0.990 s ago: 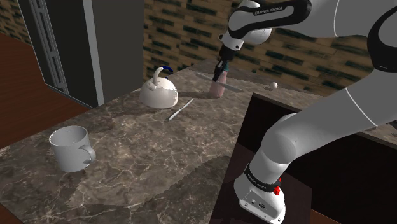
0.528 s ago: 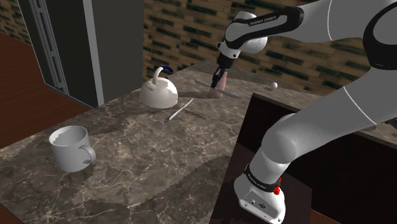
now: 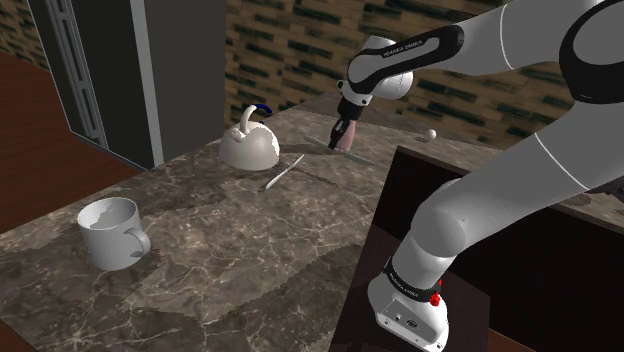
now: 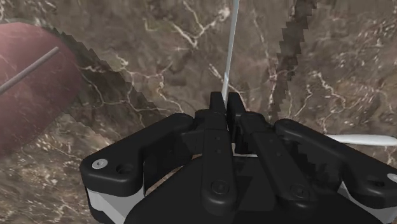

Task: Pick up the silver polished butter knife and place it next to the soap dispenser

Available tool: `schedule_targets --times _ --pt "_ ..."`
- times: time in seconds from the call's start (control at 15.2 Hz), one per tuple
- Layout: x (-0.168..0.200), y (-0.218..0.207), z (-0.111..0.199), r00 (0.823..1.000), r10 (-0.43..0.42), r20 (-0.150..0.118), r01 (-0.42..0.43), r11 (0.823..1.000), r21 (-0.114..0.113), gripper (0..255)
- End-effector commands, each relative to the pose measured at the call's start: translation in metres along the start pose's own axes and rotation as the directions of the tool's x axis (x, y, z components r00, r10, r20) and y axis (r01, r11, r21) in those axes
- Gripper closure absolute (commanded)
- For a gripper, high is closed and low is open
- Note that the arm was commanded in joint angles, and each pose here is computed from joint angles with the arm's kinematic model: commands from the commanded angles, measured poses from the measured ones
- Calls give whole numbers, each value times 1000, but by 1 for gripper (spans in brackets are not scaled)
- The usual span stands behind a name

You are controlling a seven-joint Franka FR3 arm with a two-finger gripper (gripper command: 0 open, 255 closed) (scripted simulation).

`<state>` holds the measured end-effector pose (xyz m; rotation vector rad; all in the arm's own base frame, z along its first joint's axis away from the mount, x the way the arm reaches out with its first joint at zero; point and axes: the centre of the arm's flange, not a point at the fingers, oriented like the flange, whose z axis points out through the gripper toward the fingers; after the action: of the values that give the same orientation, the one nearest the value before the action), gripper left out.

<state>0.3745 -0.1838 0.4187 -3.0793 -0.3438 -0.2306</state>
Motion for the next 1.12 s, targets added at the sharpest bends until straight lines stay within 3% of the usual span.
schedule_targets --times 0.0,0.46,0.99,1.06 --pt "-1 1 12 1000 0 0 0 1000 -1 255" --pt "-6 1 48 1000 0 0 0 1000 -1 255" --pt "-7 1 50 1000 0 0 0 1000 -1 255" --pt "-7 1 50 1000 0 0 0 1000 -1 0"
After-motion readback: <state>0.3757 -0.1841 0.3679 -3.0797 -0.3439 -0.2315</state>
